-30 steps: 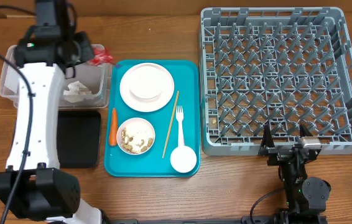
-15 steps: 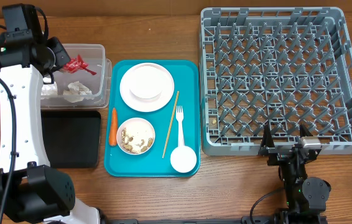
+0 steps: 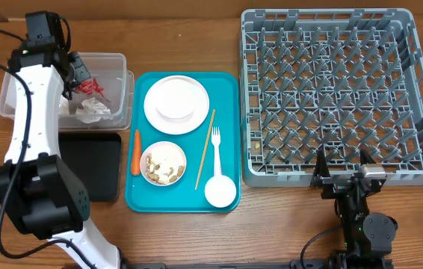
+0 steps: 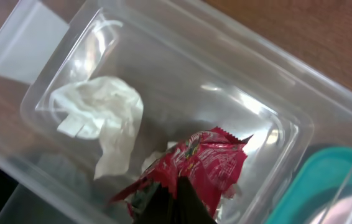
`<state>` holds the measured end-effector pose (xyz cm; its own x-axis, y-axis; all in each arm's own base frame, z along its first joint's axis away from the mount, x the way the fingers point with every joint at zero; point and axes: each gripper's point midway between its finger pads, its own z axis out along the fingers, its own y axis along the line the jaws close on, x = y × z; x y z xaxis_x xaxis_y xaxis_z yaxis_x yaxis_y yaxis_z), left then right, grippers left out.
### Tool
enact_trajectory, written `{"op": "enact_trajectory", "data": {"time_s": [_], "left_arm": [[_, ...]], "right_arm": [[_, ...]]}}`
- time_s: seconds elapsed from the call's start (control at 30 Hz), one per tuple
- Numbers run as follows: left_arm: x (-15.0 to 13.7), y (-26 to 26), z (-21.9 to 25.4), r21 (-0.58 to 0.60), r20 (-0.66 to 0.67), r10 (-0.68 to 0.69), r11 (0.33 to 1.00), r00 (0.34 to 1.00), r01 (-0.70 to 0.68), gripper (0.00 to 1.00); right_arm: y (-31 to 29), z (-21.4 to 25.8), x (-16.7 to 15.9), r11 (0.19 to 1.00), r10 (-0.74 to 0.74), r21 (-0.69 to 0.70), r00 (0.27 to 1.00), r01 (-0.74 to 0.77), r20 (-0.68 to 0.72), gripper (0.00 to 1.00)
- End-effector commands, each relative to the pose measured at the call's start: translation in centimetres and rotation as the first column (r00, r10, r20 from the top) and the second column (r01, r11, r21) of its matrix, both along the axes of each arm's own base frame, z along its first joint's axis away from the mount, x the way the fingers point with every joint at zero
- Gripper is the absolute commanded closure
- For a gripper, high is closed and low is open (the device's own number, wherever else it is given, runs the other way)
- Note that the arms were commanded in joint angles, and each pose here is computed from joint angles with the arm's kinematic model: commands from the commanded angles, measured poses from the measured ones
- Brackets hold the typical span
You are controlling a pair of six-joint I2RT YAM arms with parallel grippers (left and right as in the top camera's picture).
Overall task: Sort waste into correct bins and load items into the dishwasher
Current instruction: 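Carry the red wrapper left and release it into the clear bin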
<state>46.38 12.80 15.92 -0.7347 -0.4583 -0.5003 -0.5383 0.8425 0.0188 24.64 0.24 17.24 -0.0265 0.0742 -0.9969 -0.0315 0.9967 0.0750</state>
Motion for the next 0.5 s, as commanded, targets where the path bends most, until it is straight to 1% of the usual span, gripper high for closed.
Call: {"op": "enact_trajectory", "data": {"time_s": [0.0,0.23,0.33,0.47], "left_arm": [[0.3,0.9,-0.2,0.037,0.004,-0.012,0.999,1.0,0.011,0.96],[1.5,1.2,-1.4,0.049,0.008,-0.029,0.998,1.0,0.028,0.9],[1.7,1.3,-2.8,0.05,-0.02,-0.038,0.998,0.999,0.039,0.9],[1.9,1.8,-4.4,0.068,-0.051,-0.034,0.997,0.998,0.037,0.92]], "right_arm": [[-0.3,-0.2,0.0,1.0,-0.017,-0.005,1.0,0.017,0.003,0.0],[-0.3,-0.2,0.0,1.0,-0.017,-0.005,1.0,0.017,0.003,0.0],[-0.3,-0.2,0.0,1.0,-0.017,-0.005,1.0,0.017,0.003,0.0],[-0.3,-0.2,0.0,1.0,-0.017,-0.005,1.0,0.017,0.003,0.0]]}}
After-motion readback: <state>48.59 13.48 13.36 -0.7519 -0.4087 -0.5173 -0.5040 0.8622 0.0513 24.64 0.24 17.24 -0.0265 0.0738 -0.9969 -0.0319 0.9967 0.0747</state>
